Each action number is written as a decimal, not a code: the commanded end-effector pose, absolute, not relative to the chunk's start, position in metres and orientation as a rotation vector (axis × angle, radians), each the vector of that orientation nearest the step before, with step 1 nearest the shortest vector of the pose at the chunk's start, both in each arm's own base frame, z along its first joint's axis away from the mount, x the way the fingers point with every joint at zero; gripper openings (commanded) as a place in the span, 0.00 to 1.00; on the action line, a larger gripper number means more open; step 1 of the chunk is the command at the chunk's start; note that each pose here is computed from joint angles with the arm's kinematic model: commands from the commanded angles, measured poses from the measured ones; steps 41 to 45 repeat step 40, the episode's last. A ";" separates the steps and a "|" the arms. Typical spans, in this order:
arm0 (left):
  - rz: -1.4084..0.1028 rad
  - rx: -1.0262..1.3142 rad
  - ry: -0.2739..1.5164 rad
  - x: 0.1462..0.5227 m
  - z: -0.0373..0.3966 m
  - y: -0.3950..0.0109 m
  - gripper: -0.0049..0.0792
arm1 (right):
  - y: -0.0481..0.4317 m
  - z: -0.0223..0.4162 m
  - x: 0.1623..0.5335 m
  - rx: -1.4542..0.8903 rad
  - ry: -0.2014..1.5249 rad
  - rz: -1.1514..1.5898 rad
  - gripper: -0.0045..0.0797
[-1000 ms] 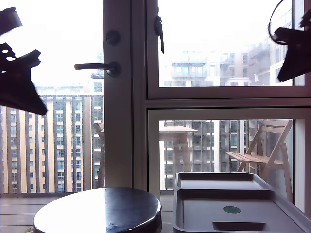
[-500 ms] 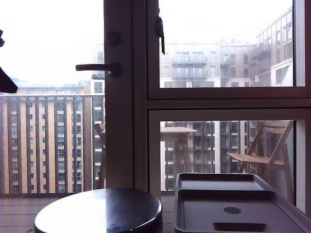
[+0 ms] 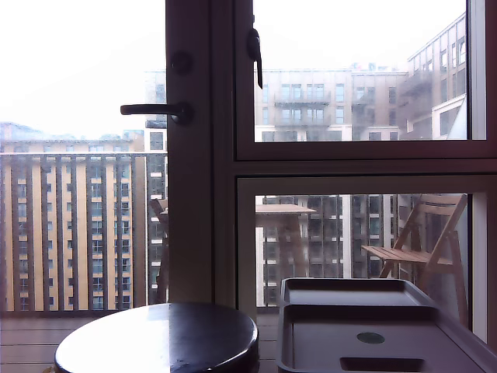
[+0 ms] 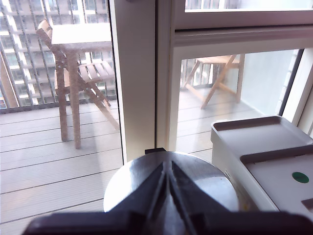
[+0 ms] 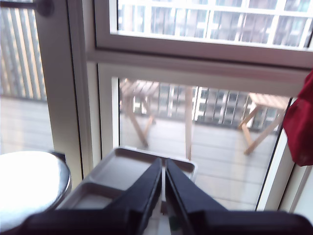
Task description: First open the recycling bin's lid, then pick the cardboard sleeve and place it inside the bin before closing the lid
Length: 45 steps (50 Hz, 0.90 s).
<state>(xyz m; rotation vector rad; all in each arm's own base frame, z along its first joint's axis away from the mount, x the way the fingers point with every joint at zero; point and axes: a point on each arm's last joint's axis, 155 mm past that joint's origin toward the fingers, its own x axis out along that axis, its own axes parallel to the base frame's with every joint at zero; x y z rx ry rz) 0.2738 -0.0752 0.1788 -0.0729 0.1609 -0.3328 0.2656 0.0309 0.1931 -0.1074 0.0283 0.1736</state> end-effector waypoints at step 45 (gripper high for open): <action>-0.322 -0.085 0.260 0.239 0.134 -0.069 0.04 | 0.031 0.111 0.233 -0.020 0.333 0.176 0.04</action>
